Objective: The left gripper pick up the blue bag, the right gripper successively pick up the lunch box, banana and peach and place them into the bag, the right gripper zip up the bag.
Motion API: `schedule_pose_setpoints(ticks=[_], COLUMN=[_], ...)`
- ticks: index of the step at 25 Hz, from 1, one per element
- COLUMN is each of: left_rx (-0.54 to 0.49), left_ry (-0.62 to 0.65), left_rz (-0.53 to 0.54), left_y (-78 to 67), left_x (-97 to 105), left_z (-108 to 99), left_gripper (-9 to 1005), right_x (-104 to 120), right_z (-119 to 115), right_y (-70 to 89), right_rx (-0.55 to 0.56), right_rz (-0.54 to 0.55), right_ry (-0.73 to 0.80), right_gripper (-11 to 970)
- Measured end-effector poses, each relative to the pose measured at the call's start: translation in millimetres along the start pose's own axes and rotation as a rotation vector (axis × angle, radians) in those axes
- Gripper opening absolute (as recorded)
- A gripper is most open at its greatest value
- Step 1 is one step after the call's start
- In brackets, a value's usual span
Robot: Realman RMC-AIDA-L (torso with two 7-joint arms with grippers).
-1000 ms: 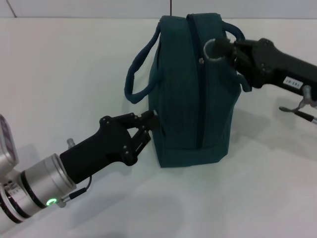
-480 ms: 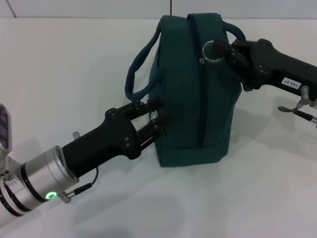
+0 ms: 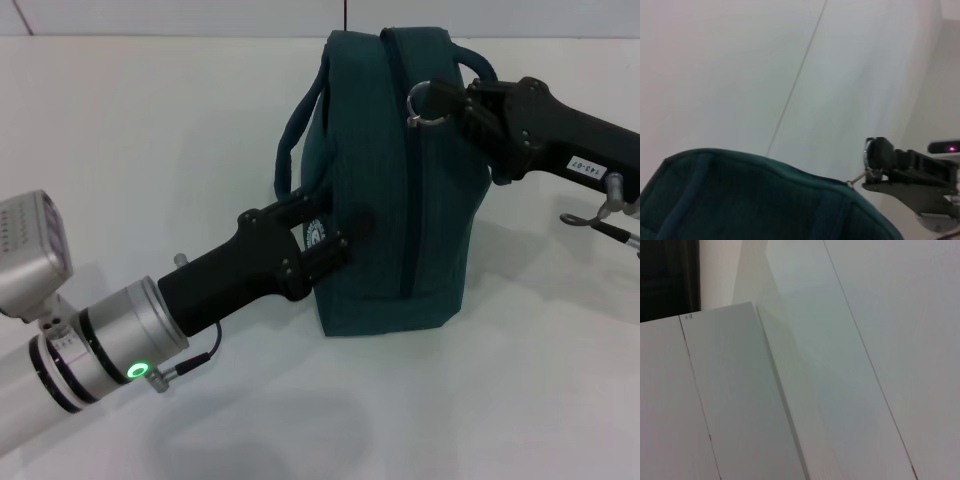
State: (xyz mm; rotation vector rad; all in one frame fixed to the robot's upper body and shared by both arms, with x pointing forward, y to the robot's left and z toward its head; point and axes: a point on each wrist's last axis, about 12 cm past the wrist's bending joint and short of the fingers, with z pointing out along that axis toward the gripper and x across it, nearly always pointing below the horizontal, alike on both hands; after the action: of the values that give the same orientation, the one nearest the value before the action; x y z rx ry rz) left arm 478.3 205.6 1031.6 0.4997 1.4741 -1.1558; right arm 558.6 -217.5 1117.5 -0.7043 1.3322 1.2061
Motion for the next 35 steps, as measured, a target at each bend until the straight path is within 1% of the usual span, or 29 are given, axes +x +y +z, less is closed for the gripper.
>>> schedule_pose_setpoints(ticks=[6,11,16,22,26,32,35], left_rx=[-0.017,-0.010,-0.014,-0.017,0.002,0.073,0.083], left_ry=[-0.009,-0.001,-0.001,0.006,0.020,0.085,0.102], left_rz=[0.000,0.046,0.047,0.050,0.078,0.202,0.223], left_y=[2.0,1.3,0.7,1.1,3.4,13.2,17.2], left_x=[-1,0,1,1,-2,-16,-22], left_z=[3,3,1,-2,-4,-14,-17], left_gripper=[554,545,412,394,392,387,380], right_x=[1,0,1,3,4,4,3], right_z=[-3,-4,-3,-3,-3,3,5], right_y=[-0.3,-0.8,-2.9,-1.9,5.1,19.2,20.4], right_rx=[0.008,0.013,0.029,0.031,-0.020,-0.147,-0.161], right_rz=[0.002,0.002,0.001,-0.014,-0.033,-0.034,-0.032], right_ry=[0.000,-0.002,0.004,0.009,0.002,0.004,0.001], right_gripper=[17,17,18,18,18,18,18])
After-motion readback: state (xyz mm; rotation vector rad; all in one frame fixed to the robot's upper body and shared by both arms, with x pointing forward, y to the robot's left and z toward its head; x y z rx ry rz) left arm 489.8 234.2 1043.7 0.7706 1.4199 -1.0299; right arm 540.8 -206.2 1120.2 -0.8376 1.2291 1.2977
